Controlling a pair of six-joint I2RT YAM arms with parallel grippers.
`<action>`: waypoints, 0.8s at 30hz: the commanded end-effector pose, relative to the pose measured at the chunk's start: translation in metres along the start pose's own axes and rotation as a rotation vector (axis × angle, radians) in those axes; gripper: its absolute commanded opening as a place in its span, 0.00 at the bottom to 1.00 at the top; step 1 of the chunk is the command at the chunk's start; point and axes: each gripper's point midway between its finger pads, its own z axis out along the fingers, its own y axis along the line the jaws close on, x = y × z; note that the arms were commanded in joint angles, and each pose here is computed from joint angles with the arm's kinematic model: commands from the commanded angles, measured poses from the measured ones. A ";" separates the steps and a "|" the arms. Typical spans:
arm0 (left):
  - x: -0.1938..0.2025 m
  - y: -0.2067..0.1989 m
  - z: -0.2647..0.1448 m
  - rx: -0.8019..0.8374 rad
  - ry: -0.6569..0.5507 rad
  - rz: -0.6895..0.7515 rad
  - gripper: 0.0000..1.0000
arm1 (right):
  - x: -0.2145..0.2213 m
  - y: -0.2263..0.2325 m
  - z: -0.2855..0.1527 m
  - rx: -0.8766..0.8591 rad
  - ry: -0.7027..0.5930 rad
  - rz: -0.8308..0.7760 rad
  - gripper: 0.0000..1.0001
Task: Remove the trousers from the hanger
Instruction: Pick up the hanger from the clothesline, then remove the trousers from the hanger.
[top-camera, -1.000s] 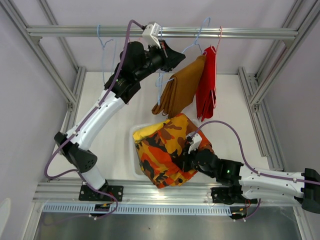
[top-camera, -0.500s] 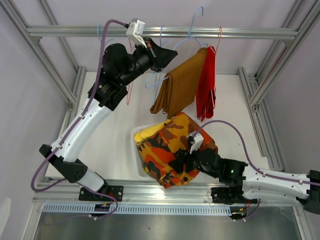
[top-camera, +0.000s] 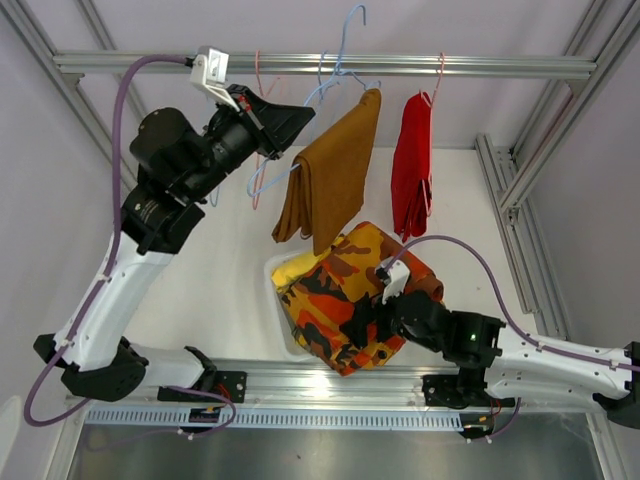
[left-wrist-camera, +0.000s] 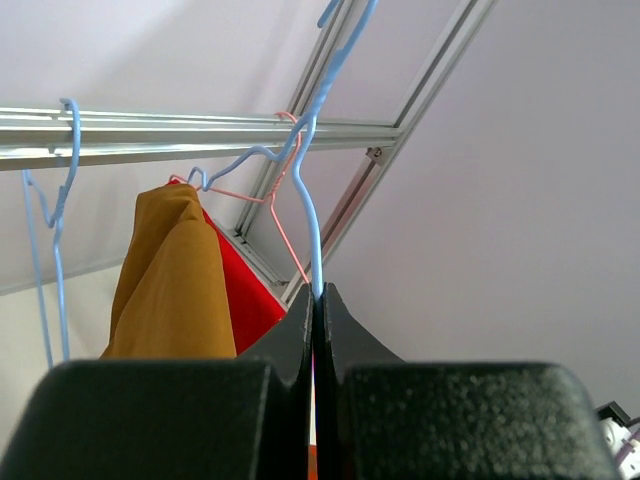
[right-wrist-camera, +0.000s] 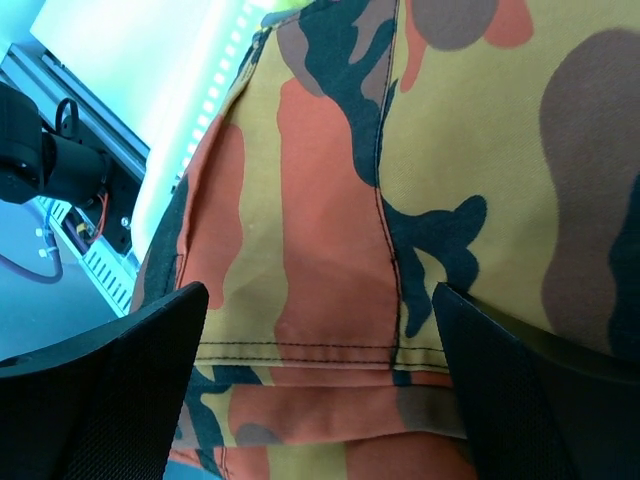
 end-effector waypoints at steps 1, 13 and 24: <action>-0.080 -0.048 -0.039 0.119 -0.257 0.059 0.01 | -0.027 0.007 -0.013 -0.004 -0.046 -0.042 0.99; -0.061 -0.052 -0.066 0.042 -0.243 0.070 0.01 | -0.136 0.045 -0.044 -0.002 -0.259 -0.137 1.00; -0.034 -0.008 -0.092 -0.303 -0.331 0.084 0.01 | -0.162 0.036 -0.024 0.196 -0.272 -0.196 0.99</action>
